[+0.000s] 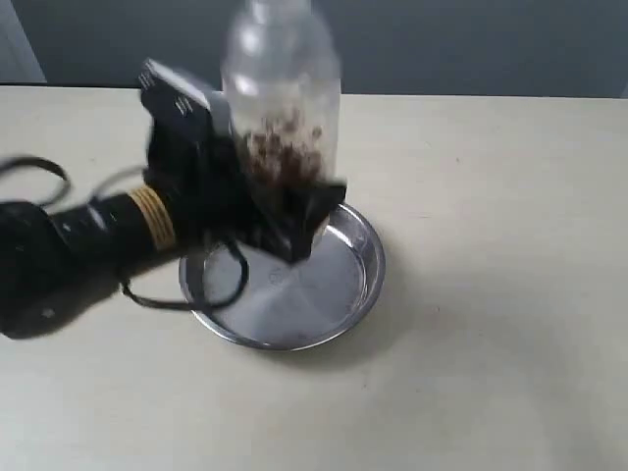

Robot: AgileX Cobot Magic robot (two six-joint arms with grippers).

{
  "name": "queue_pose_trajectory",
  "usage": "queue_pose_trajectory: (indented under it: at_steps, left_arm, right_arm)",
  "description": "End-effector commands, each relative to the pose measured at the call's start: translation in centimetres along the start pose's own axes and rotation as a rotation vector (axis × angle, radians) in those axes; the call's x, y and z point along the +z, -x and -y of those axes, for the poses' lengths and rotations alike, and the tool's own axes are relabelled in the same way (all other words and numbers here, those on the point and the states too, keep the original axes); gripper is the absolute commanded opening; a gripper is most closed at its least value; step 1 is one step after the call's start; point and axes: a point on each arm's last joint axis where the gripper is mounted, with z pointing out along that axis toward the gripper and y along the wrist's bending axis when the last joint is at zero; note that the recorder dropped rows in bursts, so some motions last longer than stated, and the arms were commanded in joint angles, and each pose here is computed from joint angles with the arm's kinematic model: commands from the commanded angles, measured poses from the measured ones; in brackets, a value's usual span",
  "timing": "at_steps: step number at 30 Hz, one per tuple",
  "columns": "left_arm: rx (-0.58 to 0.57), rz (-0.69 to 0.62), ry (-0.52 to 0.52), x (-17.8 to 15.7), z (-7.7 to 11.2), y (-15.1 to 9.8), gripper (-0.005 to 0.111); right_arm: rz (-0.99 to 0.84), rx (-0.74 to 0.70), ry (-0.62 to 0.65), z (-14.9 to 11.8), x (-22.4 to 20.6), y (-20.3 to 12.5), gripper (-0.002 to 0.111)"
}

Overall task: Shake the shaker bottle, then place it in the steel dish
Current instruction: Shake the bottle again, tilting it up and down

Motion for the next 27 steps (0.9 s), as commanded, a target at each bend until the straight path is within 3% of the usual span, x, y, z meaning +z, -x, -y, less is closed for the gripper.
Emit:
queue_pose_trajectory:
  at_steps: [1,2,3,4,7,8,10,11,13,15,17,19,21,24,25,27]
  left_arm:
    - [0.035,0.171,-0.172,-0.5,1.8,2.5,0.0]
    - [0.108,0.292,-0.153,-2.4,2.4,7.1,0.0]
    - [0.125,0.304,-0.113,-3.0,2.3,8.4,0.0]
    - [0.101,0.245,-0.048,-3.1,1.8,8.3,0.0]
    - [0.008,0.0,0.006,-0.2,0.0,0.0,0.0]
    - [0.002,0.02,-0.01,0.2,0.0,-0.4,0.0]
    - [0.034,0.216,-0.136,-0.9,1.6,3.1,0.0]
    - [0.087,0.341,-0.153,-2.5,2.3,6.7,0.0]
    - [0.114,0.324,-0.074,-3.3,2.0,8.5,0.0]
    - [0.121,0.185,-0.035,-2.4,1.4,6.2,0.0]
    - [0.042,0.013,0.004,-0.6,0.2,0.5,0.0]
    - [0.014,-0.009,-0.002,0.0,-0.1,-1.6,0.0]
    - [0.023,0.099,-0.077,-0.4,0.7,-0.2,0.0]
    - [0.068,0.303,-0.138,-2.4,1.9,4.9,0.0]
    - [0.083,0.334,-0.129,-3.1,2.1,6.4,0.0]
    - [0.098,0.311,-0.09,-3.6,2.0,7.3,0.0]
  right_arm:
    - [0.014,-0.007,0.0,0.0,0.0,0.1,-0.001]
    - [0.014,-0.007,0.0,0.0,0.0,0.1,-0.001]
    - [0.014,-0.007,0.0,0.0,0.0,0.1,-0.001]
    - [0.014,-0.007,0.0,0.0,0.0,0.1,-0.001]
    - [0.014,-0.007,0.0,0.0,0.0,0.1,-0.001]
    - [0.014,-0.007,0.0,0.0,0.0,0.1,-0.001]
    - [0.014,-0.007,0.0,0.0,0.0,0.1,-0.001]
    - [0.014,-0.007,0.0,0.0,0.0,0.1,-0.001]
    - [0.014,-0.007,0.0,0.0,0.0,0.1,-0.001]
    - [0.014,-0.007,0.0,0.0,0.0,0.1,-0.001]
    - [0.014,-0.007,0.0,0.0,0.0,0.1,-0.001]
    - [0.014,-0.005,0.001,0.0,0.0,0.1,-0.001]
    - [0.014,-0.005,0.001,0.0,0.0,0.1,-0.001]
    - [0.014,-0.004,0.001,0.0,0.0,0.1,-0.001]
    - [0.014,-0.004,0.001,0.0,0.0,0.1,-0.001]
    - [0.014,-0.004,0.001,0.0,0.0,0.1,-0.001]
